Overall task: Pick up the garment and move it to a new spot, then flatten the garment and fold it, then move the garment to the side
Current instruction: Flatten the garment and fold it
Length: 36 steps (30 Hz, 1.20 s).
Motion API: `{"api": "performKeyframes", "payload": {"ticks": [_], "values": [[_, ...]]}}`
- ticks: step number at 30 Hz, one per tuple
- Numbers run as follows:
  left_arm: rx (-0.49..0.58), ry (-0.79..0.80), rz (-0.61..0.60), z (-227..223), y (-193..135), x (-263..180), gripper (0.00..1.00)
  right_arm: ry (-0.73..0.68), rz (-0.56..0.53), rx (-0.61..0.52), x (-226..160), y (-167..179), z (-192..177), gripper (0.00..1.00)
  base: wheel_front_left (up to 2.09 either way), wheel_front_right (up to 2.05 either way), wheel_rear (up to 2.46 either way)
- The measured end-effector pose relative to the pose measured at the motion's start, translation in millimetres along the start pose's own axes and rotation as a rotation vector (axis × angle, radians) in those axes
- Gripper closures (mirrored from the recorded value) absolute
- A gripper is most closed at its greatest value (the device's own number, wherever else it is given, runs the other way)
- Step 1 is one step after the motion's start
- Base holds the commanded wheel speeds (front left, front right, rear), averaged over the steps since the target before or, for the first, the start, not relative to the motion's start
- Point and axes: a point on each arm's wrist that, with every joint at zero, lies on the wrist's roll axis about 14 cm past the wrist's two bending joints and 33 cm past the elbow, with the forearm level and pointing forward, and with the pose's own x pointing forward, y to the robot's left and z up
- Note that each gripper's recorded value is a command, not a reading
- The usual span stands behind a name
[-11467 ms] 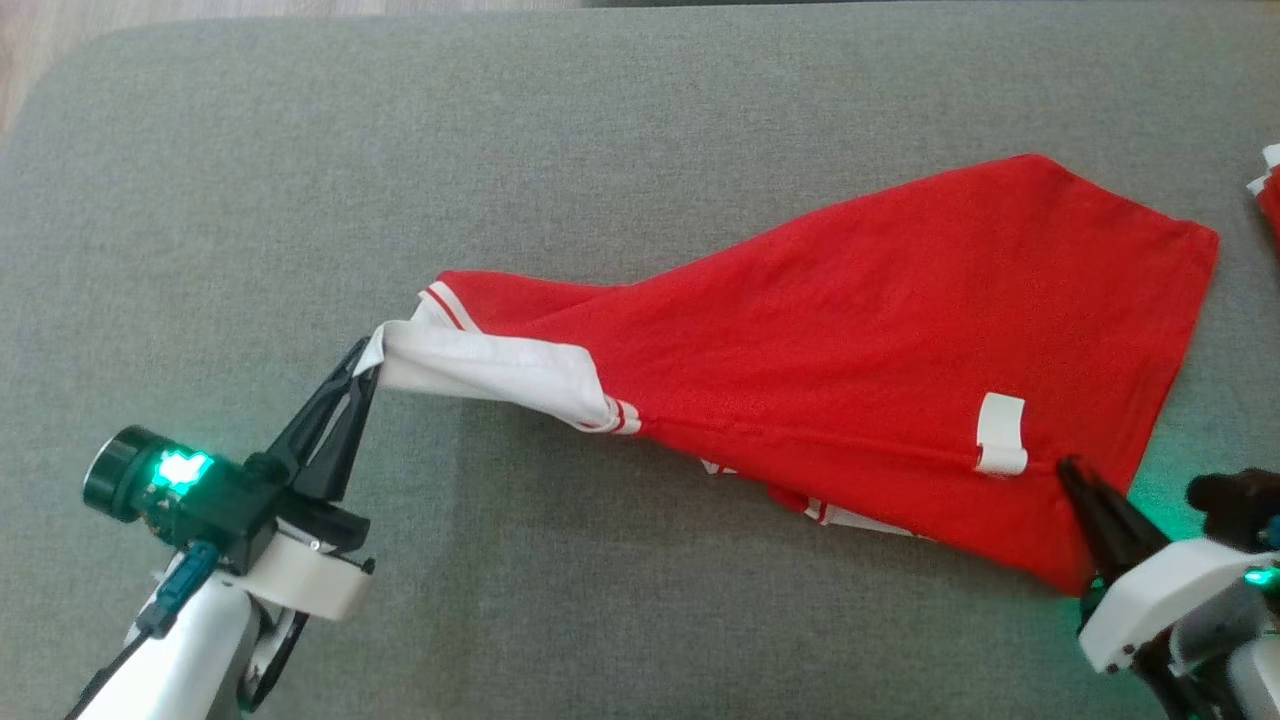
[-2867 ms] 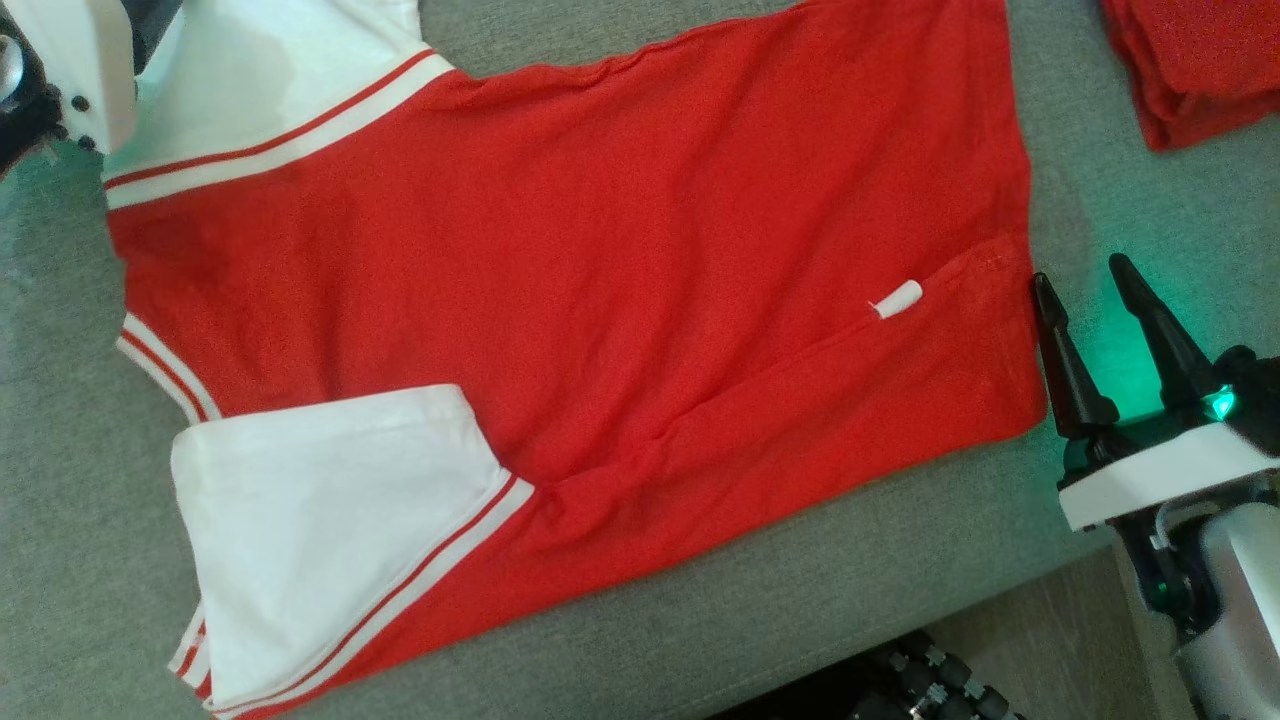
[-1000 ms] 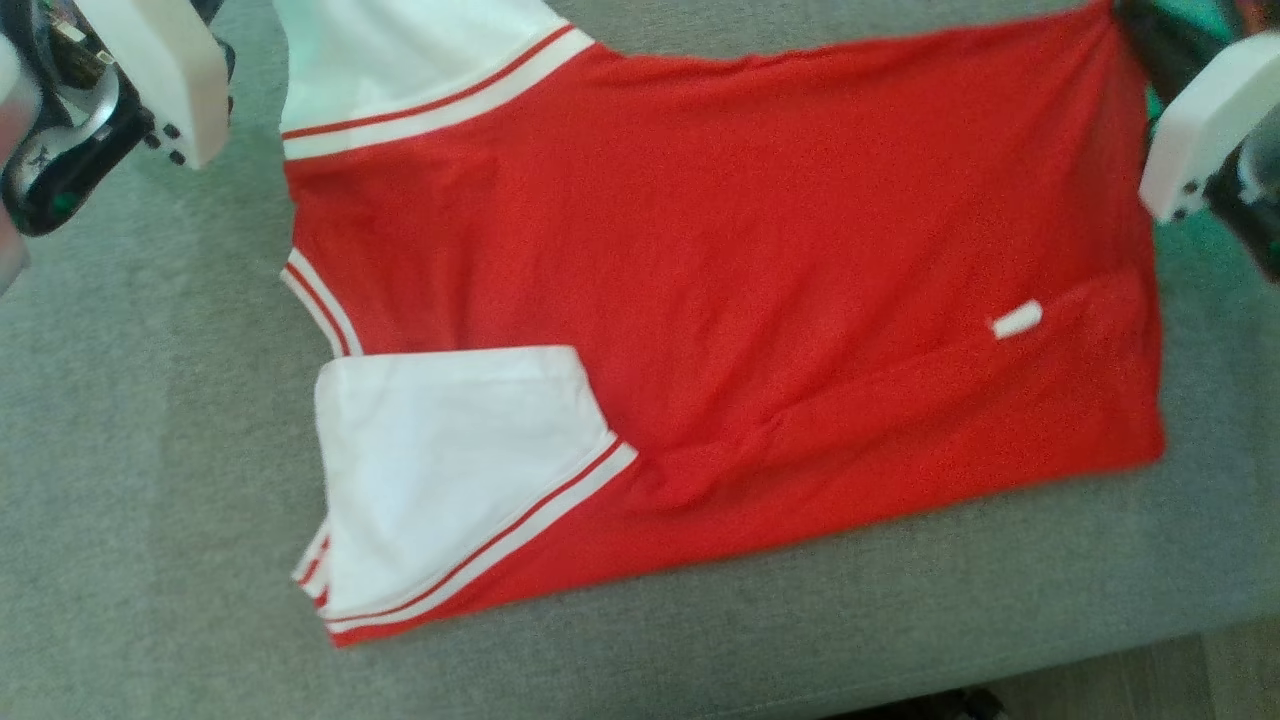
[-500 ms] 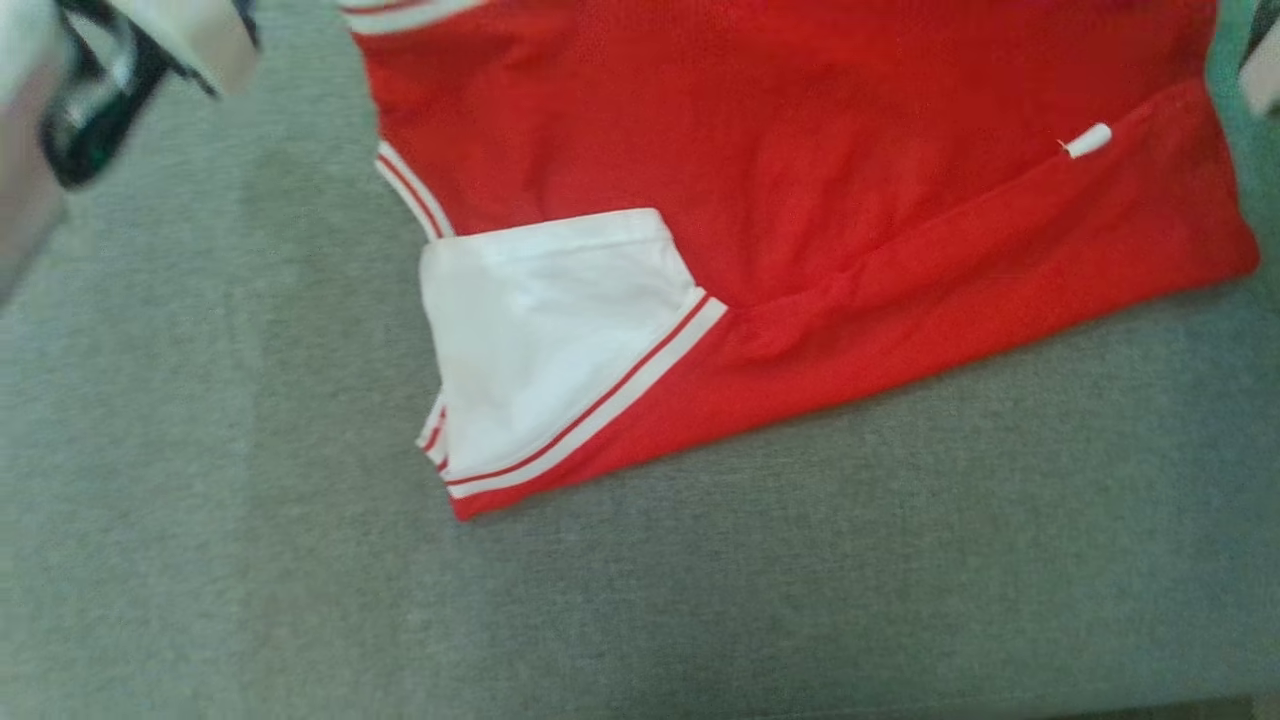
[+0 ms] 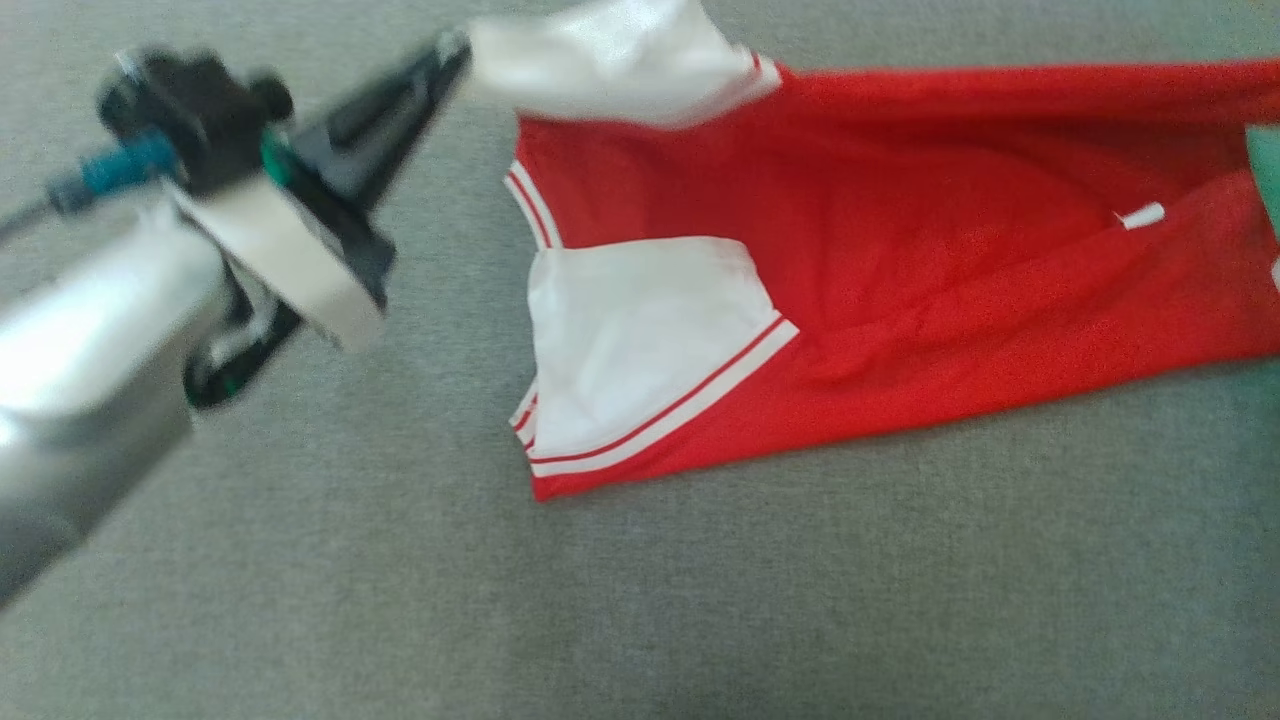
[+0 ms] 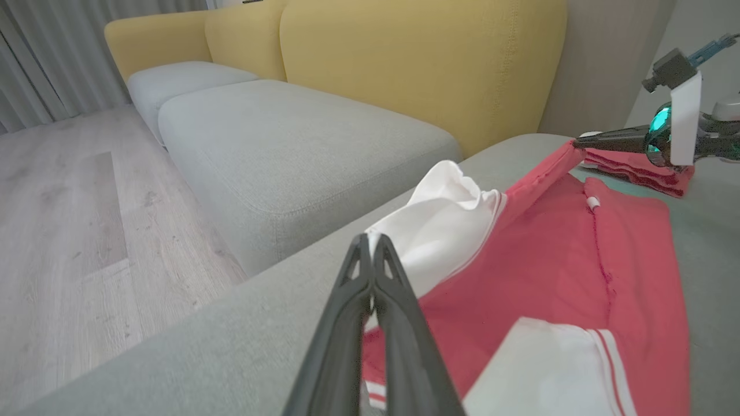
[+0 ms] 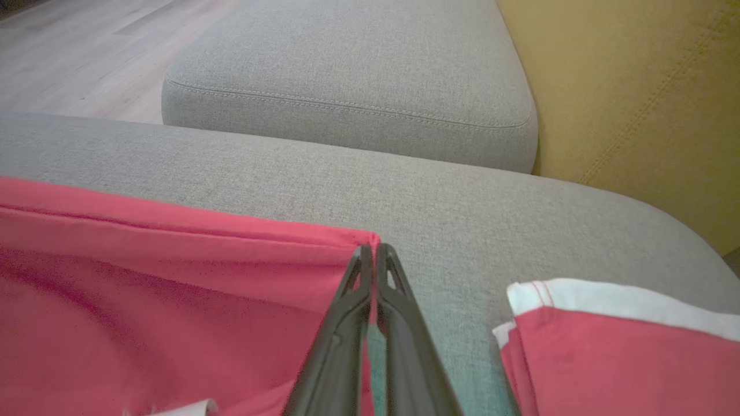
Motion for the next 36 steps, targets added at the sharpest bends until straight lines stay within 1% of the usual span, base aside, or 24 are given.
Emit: {"api": "performKeyframes", "payload": {"ticks": [7, 13, 15, 16, 17, 18, 19, 20, 23, 26, 29, 32, 34, 36], "values": [[-0.086, 0.004, -0.012, -20.3, -41.1, -29.1, 1.00, 0.028, -0.002, 0.035, -14.4, 2.7, -20.6, 1.00, 0.00, 0.00, 0.00], [-0.134, 0.035, -0.030, -44.6, -70.1, -38.9, 1.00, 0.052, -0.017, 0.054, -23.5, -1.7, -37.7, 1.00, 0.00, 0.00, 0.00], [-0.165, 0.045, -0.026, -52.6, -76.2, -40.5, 1.00, 0.065, -0.017, 0.052, -25.9, -1.5, -43.2, 1.00, 0.00, 0.00, 0.00], [-0.182, 0.050, -0.023, -56.8, -78.9, -40.9, 1.00, 0.066, -0.018, 0.053, -26.9, -1.4, -45.1, 0.92, 0.00, 0.00, 0.00], [-0.195, 0.056, -0.025, -61.1, -82.4, -41.0, 0.94, 0.069, -0.020, 0.059, -27.8, -0.9, -47.4, 0.66, 0.00, 0.00, 0.00], [-0.208, 0.062, -0.024, -65.3, -86.0, -40.8, 0.67, 0.078, -0.020, 0.066, -28.7, 0.2, -50.3, 0.27, 0.00, 0.00, 0.00], [-0.215, 0.066, -0.019, -68.7, -89.1, -40.3, 0.47, 0.080, -0.020, 0.076, -29.7, 2.0, -52.2, 0.00, 0.00, 0.00, 0.00], [-0.215, 0.066, -0.019, -68.7, -89.1, -40.3, 0.00, 0.080, -0.020, 0.076, -29.7, 2.0, -52.2, 0.00, 0.00, 0.00, 0.00], [-0.241, 0.060, 0.016, -73.9, -94.8, -39.5, 0.00, 0.070, -0.021, 0.107, -36.1, 5.9, -54.4, 0.00, 0.00, 0.00, 0.00], [-0.260, 0.026, 0.097, -71.2, -94.5, -39.2, 0.00, 0.043, -0.026, 0.150, -47.3, 7.9, -53.2, 0.00, 0.00, 0.00, 0.00], [-0.246, -0.025, 0.228, -63.5, -87.2, -43.5, 0.00, 0.005, -0.022, 0.226, -61.4, 15.9, -52.4, 0.00, 0.00, 0.00, 0.00], [-0.259, -0.086, 0.380, -54.6, -78.5, -55.0, 0.00, -0.023, -0.018, 0.290, -73.9, 26.8, -53.0, 0.00, 0.00, 0.00, 0.00], [-0.282, -0.125, 0.467, -49.9, -76.8, -66.7, 0.00, -0.034, -0.022, 0.314, -78.8, 31.0, -51.2, 0.00, 0.00, 0.00, 0.00], [-0.312, -0.167, 0.559, -45.3, -72.1, -81.6, 0.00, -0.043, -0.037, 0.315, -79.1, 30.8, -47.4, 0.00, 0.00, 0.00, 0.00]]}}
